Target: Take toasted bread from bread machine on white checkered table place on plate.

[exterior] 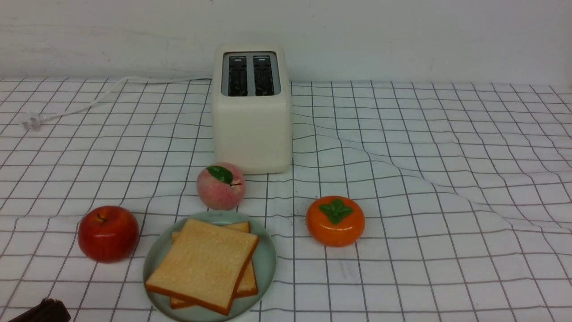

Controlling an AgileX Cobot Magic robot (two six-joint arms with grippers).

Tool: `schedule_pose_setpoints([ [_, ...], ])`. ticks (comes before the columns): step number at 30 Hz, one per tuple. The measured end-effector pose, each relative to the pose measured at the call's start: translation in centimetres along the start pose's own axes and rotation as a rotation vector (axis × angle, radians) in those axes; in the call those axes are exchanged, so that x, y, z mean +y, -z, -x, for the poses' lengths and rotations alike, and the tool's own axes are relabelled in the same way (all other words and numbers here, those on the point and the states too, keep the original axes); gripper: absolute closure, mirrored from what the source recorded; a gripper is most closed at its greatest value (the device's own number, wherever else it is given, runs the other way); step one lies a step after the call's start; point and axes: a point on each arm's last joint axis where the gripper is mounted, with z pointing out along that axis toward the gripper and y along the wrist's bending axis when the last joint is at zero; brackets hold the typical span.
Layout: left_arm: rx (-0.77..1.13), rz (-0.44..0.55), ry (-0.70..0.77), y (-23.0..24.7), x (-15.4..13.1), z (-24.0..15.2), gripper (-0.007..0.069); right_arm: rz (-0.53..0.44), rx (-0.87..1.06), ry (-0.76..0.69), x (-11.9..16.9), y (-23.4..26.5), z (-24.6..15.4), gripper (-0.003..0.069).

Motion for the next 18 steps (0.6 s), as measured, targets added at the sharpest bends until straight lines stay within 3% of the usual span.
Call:
schedule_pose_setpoints([
  [6,-0.017,0.011,-0.009,0.0,0.1,0.1,0.0606,0.000,0.000,-0.001,0.0,0.0,0.0,0.0652],
  [10,-0.079,0.072,-0.056,0.0,0.7,0.5,0.0638,0.000,0.000,-0.001,0.0,0.0,0.0,0.0644],
  [15,-0.096,0.262,-0.068,0.4,1.7,0.4,0.0638,0.000,0.000,-0.001,0.0,0.0,0.0,0.0637],
  [18,-0.082,0.322,-0.042,0.7,2.1,-0.1,0.0638,0.000,0.000,-0.001,0.0,0.0,0.0,0.0634],
])
